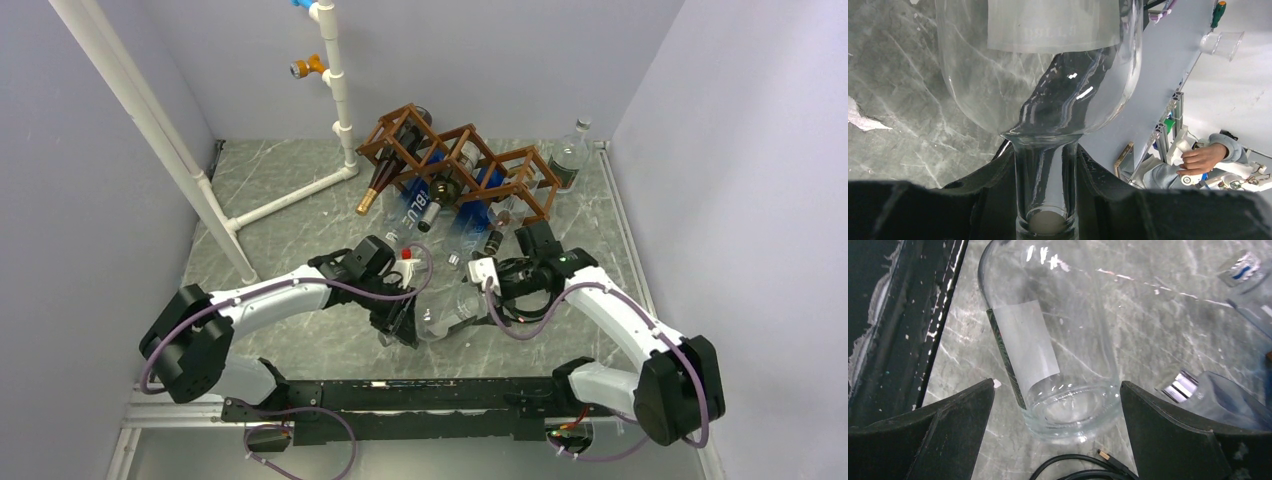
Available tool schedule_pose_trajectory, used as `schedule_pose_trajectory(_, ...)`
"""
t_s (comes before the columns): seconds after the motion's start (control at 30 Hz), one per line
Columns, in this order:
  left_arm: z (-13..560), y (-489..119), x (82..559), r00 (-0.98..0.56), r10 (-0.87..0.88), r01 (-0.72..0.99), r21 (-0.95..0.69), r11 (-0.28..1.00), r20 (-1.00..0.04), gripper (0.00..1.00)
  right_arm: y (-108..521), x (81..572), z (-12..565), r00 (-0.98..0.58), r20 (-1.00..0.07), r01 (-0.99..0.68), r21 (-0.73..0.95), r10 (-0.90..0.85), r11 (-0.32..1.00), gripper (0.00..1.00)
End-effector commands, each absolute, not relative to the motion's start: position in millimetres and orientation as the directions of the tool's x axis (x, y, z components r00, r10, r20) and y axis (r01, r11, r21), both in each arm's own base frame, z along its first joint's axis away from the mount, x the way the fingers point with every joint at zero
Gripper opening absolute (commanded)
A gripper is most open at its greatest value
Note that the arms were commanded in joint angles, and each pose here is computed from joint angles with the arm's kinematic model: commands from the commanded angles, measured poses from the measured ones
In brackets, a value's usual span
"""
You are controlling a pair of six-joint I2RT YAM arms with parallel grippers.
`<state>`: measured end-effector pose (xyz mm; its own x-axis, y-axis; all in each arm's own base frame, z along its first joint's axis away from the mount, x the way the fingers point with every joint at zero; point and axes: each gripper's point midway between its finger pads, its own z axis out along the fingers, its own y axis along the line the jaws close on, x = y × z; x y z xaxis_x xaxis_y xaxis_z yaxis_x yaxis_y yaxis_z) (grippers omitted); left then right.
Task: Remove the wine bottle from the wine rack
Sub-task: Place the wine bottle at the center of the board.
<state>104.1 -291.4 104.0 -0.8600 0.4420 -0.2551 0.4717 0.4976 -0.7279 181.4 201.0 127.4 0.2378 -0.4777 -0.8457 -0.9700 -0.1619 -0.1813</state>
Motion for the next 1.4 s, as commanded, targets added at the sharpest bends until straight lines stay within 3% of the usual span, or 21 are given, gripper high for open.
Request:
schedule_pose_trajectory(0.0, 167, -329, 118, -0.741, 0.435, 0.638, -0.738, 0.218, -0.512, 0.0, 205, 190, 108, 0.333, -0.773, -0.943, -0.257, -0.54, -0.213, 0.99)
schedule_pose_trajectory(0.27, 169, -332, 116, -0.74, 0.44, 0.633, -0.747, 0.202, -0.508, 0.0, 201, 195, 77, 0.361, -0.676, -0.933, -0.261, -0.642, -0.249, 0.96)
schedule_pose_trajectory(0.43, 166, -332, 116, -0.746, 0.445, 0.623, -0.754, 0.206, -0.495, 0.06, 203, 189, 68, 0.364, -0.664, -0.931, -0.232, -0.654, -0.283, 0.92)
schedule_pose_trajectory(0.57, 169, -332, 116, -0.751, 0.432, 0.62, -0.758, 0.203, -0.499, 0.16, 203, 186, 64, 0.359, -0.658, -0.932, -0.209, -0.663, -0.297, 0.88)
schedule_pose_trajectory(0.77, 176, -333, 114, -0.766, 0.395, 0.607, -0.772, 0.188, -0.507, 0.48, 204, 184, 65, 0.344, -0.669, -0.936, -0.188, -0.659, -0.297, 0.86)
schedule_pose_trajectory(0.97, 182, -330, 113, -0.78, 0.358, 0.595, -0.786, 0.169, -0.513, 0.66, 204, 181, 63, 0.322, -0.679, -0.942, -0.161, -0.66, -0.295, 0.85)
schedule_pose_trajectory(1.37, 193, -327, 126, -0.811, 0.278, 0.565, -0.813, 0.141, -0.515, 0.7, 208, 177, 73, 0.247, -0.752, -0.959, -0.099, -0.611, -0.265, 0.85)
